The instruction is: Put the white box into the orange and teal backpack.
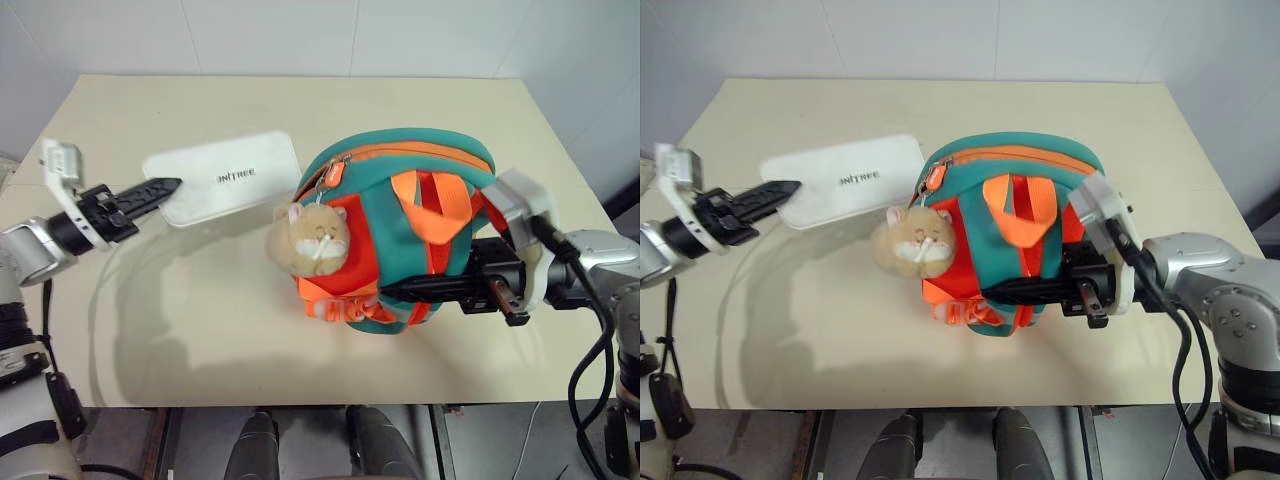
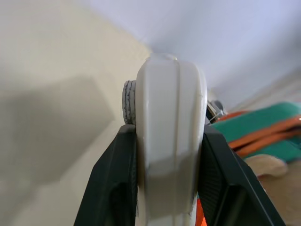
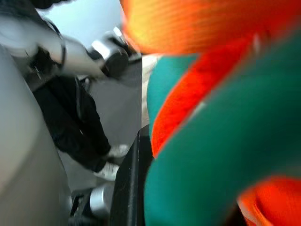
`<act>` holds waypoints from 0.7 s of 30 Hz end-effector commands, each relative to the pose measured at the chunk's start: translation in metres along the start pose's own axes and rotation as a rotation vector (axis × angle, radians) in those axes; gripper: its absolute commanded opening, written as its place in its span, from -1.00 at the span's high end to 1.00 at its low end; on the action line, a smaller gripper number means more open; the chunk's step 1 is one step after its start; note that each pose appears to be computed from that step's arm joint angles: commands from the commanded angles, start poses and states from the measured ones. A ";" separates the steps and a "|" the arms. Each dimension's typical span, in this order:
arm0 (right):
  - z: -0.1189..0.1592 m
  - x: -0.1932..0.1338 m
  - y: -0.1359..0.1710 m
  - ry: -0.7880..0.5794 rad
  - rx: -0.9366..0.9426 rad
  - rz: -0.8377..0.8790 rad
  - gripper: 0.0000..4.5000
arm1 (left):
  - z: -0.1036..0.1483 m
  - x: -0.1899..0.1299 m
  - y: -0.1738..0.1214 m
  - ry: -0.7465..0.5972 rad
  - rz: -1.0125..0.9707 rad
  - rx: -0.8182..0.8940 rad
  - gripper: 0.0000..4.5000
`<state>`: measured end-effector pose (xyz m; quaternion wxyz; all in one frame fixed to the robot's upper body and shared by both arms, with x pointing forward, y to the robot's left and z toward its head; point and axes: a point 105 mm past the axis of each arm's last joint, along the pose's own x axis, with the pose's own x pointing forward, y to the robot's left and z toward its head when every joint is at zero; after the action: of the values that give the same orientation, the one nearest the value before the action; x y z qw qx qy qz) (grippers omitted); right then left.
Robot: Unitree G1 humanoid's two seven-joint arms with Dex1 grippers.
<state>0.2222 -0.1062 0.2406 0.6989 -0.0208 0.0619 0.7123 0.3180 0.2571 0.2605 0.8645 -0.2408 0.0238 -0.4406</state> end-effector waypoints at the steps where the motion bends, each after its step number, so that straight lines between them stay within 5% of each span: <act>1: 0.002 -0.008 0.003 0.015 -0.073 0.016 0.99 | 0.020 -0.010 -0.023 -0.033 -0.098 0.172 0.43; 11: 0.009 -0.009 -0.006 -0.004 -0.119 0.008 0.99 | 0.015 -0.018 -0.064 0.119 -0.334 0.395 0.43; 21: 0.007 -0.006 -0.014 0.001 -0.129 -0.001 0.99 | 0.041 -0.019 -0.080 0.129 -0.366 0.563 0.43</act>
<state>0.2379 -0.1122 0.2390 0.7001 -0.0523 0.0398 0.7110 0.2672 0.2464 0.3092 0.8079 -0.0042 -0.0597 -0.5863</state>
